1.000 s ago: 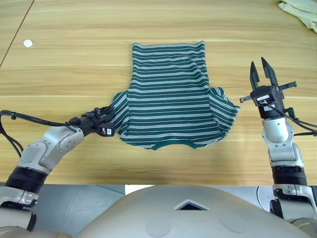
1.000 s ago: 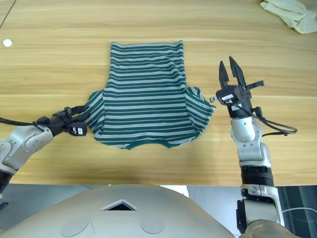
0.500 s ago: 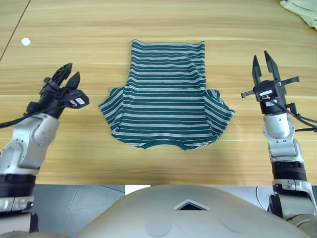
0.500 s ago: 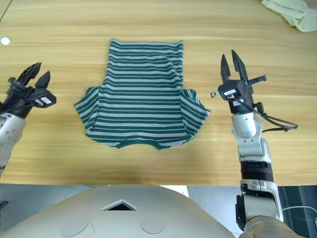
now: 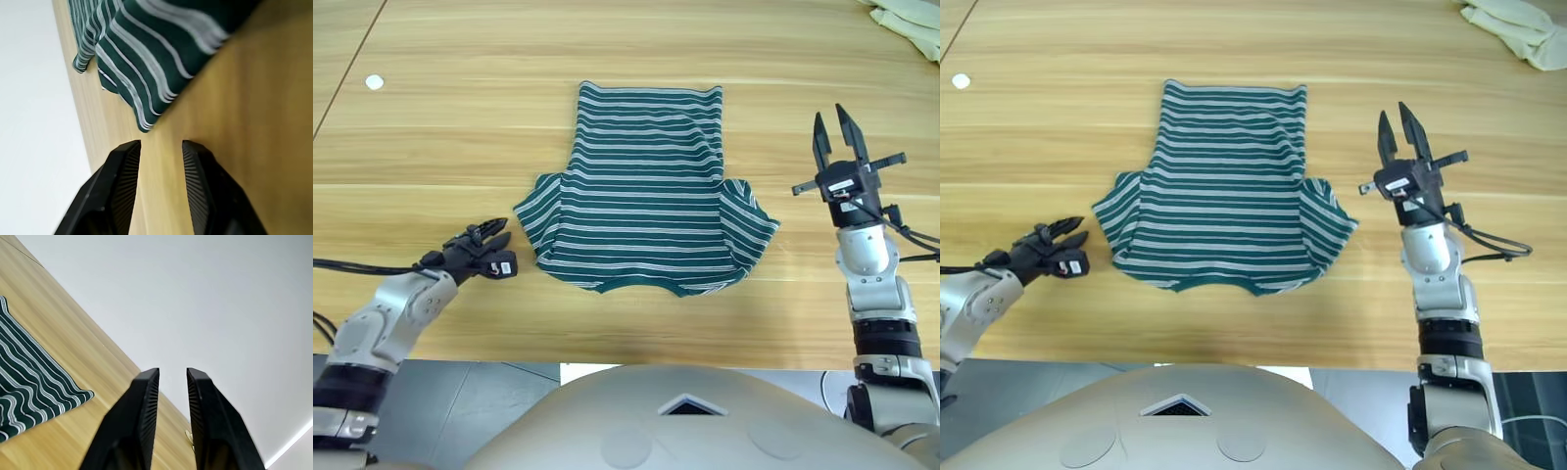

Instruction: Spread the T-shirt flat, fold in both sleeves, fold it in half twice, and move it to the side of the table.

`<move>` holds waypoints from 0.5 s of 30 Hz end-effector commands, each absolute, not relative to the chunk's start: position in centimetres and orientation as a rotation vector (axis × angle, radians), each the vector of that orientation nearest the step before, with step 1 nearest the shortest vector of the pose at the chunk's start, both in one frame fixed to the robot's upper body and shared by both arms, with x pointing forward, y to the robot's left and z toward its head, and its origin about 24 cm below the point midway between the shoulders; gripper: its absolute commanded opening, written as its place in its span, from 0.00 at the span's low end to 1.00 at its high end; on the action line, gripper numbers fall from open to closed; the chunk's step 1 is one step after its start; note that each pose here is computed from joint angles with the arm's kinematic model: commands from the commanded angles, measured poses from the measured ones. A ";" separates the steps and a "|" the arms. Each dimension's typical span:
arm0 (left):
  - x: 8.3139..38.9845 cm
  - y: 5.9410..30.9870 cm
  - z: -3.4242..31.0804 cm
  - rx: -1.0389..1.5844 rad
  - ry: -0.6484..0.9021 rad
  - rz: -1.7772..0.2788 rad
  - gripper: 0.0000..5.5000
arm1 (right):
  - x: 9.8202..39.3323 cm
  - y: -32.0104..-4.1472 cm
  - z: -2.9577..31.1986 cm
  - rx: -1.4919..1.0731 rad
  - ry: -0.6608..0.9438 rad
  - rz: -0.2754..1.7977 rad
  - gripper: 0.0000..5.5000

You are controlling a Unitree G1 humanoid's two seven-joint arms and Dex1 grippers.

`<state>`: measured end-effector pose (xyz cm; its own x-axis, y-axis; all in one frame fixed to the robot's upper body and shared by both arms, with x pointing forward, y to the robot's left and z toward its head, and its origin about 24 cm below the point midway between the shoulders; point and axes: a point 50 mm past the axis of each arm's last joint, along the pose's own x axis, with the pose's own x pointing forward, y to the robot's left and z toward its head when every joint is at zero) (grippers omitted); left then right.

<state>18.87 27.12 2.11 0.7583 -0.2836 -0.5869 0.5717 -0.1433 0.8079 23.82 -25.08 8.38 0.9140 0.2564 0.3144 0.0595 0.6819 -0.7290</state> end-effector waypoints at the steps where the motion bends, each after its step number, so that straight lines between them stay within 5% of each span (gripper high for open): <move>1: 19.5 26.3 -0.6 1.521 0.269 -0.833 0.29 | 23.4 -26.0 8.6 -0.838 -0.405 0.105 0.18; 15: 20.4 26.6 -1.7 1.562 0.273 -0.853 0.29 | 23.1 -26.4 8.3 -0.834 -0.390 0.086 0.18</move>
